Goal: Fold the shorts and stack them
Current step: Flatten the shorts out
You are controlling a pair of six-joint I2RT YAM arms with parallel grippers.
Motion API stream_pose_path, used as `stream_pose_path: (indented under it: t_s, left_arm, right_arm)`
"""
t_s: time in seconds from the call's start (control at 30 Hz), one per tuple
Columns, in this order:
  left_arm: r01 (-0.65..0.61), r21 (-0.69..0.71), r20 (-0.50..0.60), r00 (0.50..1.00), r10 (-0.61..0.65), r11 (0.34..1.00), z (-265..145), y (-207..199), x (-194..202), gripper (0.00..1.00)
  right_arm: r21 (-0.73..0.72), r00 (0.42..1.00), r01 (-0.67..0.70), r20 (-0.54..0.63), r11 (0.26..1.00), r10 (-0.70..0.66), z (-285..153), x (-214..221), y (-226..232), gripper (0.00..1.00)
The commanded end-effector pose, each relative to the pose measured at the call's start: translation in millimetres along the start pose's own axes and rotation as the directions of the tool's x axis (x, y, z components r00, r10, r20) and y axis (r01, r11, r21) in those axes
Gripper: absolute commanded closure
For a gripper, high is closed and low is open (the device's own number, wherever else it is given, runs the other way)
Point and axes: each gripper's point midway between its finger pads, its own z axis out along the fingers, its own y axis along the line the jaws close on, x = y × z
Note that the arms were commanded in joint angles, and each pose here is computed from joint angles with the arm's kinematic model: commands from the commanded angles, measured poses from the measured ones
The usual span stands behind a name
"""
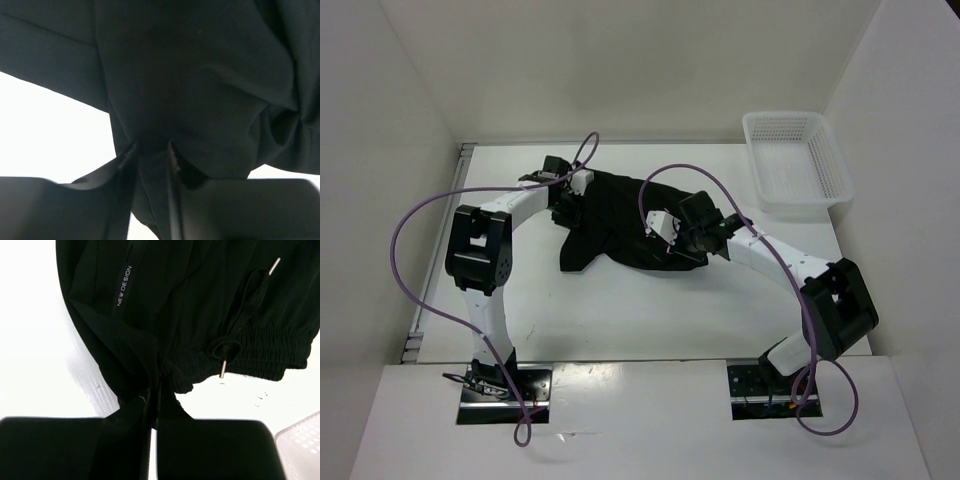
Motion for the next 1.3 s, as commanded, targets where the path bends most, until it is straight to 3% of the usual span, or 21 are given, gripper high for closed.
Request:
stream_pose_path:
  t_s: [0.0, 0.2, 0.3, 0.47, 0.57, 0.67, 0.8, 0.9, 0.97, 1.03, 1.1, 1.13, 1.27]
  left_arm:
    - [0.006, 0.004, -0.046, 0.999, -0.006, 1.0, 6, -1, 17, 0.61]
    - [0.0, -0.021, -0.027, 1.0, -0.001, 1.0, 7, 4, 12, 0.61]
    - [0.003, -0.011, -0.037, 0.999, -0.003, 1.0, 10, 3, 15, 0.69]
    - [0.009, -0.009, -0.063, 0.998, -0.01, 1.0, 14, 3, 24, 1.0]
    - [0.004, -0.021, -0.042, 0.999, -0.004, 1.0, 11, 5, 14, 1.0]
    - [0.019, -0.061, 0.083, 0.996, -0.014, 0.998, -20, 25, -33, 1.0]
    - [0.064, -0.146, 0.299, 0.954, -0.018, 0.987, -96, 64, -104, 1.0]
    - [0.085, -0.185, 0.388, 0.922, -0.007, 0.979, -150, 71, -121, 1.0]
    - [0.098, -0.204, 0.406, 0.914, -0.007, 0.974, -181, 67, -110, 1.0]
    - [0.11, -0.192, 0.327, 0.944, -0.042, 0.975, -175, 58, -67, 1.0]
    - [0.121, -0.22, 0.317, 0.947, -0.046, 0.968, -191, 51, -36, 1.0]
    - [0.136, -0.217, 0.212, 0.973, -0.089, 0.967, -175, 47, 8, 1.0]
    - [0.138, -0.213, 0.013, 0.99, -0.138, 0.967, -165, 24, 102, 1.0]
  right_arm:
    - [0.033, 0.999, 0.014, 0.035, 0.999, -0.015, 0, -9, -10, 1.0]
    - [0.033, 0.999, 0.014, 0.035, 0.999, -0.015, 0, -9, -10, 1.0]
    - [0.039, 0.999, 0.014, 0.042, 0.999, -0.016, -1, -12, -13, 1.0]
    - [0.054, 0.999, 0.023, 0.026, 0.998, -0.024, 1, -12, -19, 1.0]
    - [0.111, 0.999, 0.024, 0.028, 0.994, -0.027, 1, -17, -33, 1.0]
    - [0.207, 0.997, -0.043, 0.064, 0.977, 0.031, -2, -29, -67, 1.0]
    - [0.385, 0.971, -0.204, 0.197, 0.9, 0.136, -38, -53, -156, 1.0]
    - [0.413, 0.978, -0.141, 0.202, 0.9, 0.06, -55, -64, -176, 1.0]
    - [0.382, 0.984, -0.073, 0.179, 0.921, 0.004, -56, -69, -163, 1.0]
    - [0.33, 0.986, -0.047, 0.166, 0.943, -0.009, -52, -64, -142, 1.0]
    - [0.265, 0.991, -0.024, 0.137, 0.964, -0.013, -43, -51, -117, 1.0]
    - [0.254, 0.991, -0.001, 0.129, 0.967, -0.033, -47, -46, -109, 1.0]
    - [0.082, 0.992, 0.128, 0.011, 0.988, -0.13, -26, -2, -35, 1.0]
